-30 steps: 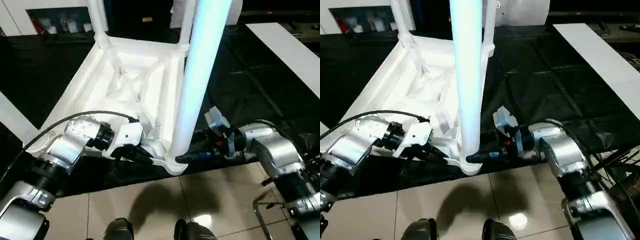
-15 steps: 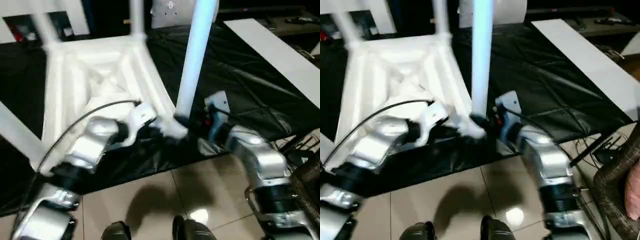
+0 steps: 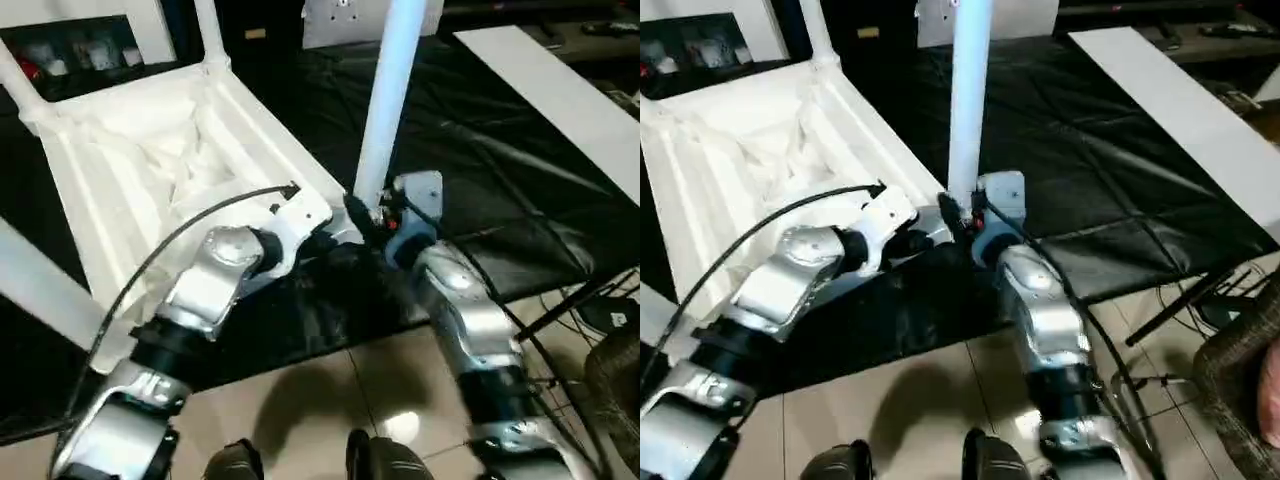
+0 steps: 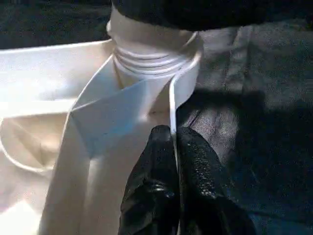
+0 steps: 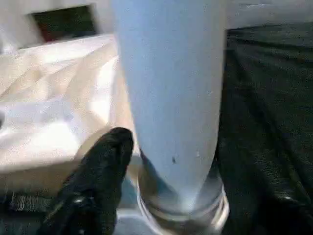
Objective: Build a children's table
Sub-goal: Rotate leg to tighten
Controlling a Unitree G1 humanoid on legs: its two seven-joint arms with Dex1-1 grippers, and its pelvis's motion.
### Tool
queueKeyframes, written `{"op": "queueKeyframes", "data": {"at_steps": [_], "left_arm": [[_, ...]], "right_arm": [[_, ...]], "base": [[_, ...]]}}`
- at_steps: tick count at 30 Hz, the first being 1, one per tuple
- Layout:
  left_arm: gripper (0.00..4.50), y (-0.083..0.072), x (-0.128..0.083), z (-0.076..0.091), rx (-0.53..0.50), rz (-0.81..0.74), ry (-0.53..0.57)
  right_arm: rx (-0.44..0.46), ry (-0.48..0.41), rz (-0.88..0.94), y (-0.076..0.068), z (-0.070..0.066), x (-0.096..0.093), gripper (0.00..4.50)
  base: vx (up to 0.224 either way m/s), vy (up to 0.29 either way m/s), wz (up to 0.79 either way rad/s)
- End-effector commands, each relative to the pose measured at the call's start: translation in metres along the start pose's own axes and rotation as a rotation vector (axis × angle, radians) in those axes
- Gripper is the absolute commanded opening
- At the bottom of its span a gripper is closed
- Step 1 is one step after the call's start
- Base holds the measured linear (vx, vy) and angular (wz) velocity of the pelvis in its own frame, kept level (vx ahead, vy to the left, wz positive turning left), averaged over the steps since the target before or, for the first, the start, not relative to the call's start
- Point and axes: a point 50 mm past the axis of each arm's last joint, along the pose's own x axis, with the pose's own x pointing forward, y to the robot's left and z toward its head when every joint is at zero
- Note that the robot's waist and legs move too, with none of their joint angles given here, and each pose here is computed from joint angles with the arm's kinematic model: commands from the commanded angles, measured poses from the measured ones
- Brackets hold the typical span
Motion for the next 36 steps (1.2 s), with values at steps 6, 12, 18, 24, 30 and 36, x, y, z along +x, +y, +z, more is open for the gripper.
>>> {"op": "queueKeyframes", "data": {"at_steps": [6, 12, 18, 24, 30, 36], "left_arm": [[0.00, -0.009, -0.012, -0.014, 0.069, -0.178, -0.016], [0.00, -0.015, -0.032, -0.031, 0.185, -0.443, 0.009], [0.00, -0.020, -0.045, -0.035, 0.233, -0.668, 0.019], [0.00, -0.022, -0.046, -0.034, 0.289, -0.779, 0.034], [0.00, -0.025, -0.041, -0.031, 0.328, -0.817, 0.033], [0.00, -0.024, -0.037, -0.029, 0.344, -0.826, 0.033]], "right_arm": [[-0.083, -0.008, 0.232, -0.020, 0.004, -0.023, 3.71], [-0.197, 0.099, 0.599, -0.040, 0.018, -0.050, 4.07], [-0.225, 0.197, 0.916, -0.036, 0.019, -0.061, 4.07], [-0.208, 0.235, 1.037, -0.034, 0.017, -0.057, 3.49], [-0.197, 0.255, 1.128, -0.026, 0.014, -0.053, 3.05], [-0.163, 0.280, 1.206, -0.020, 0.010, -0.052, 2.53]], "base": [[0.000, 0.000, 0.00], [0.000, 0.000, 0.00], [0.000, 0.000, 0.00], [0.000, 0.000, 0.00], [0.000, 0.000, 0.00], [0.000, 0.000, 0.00]]}}
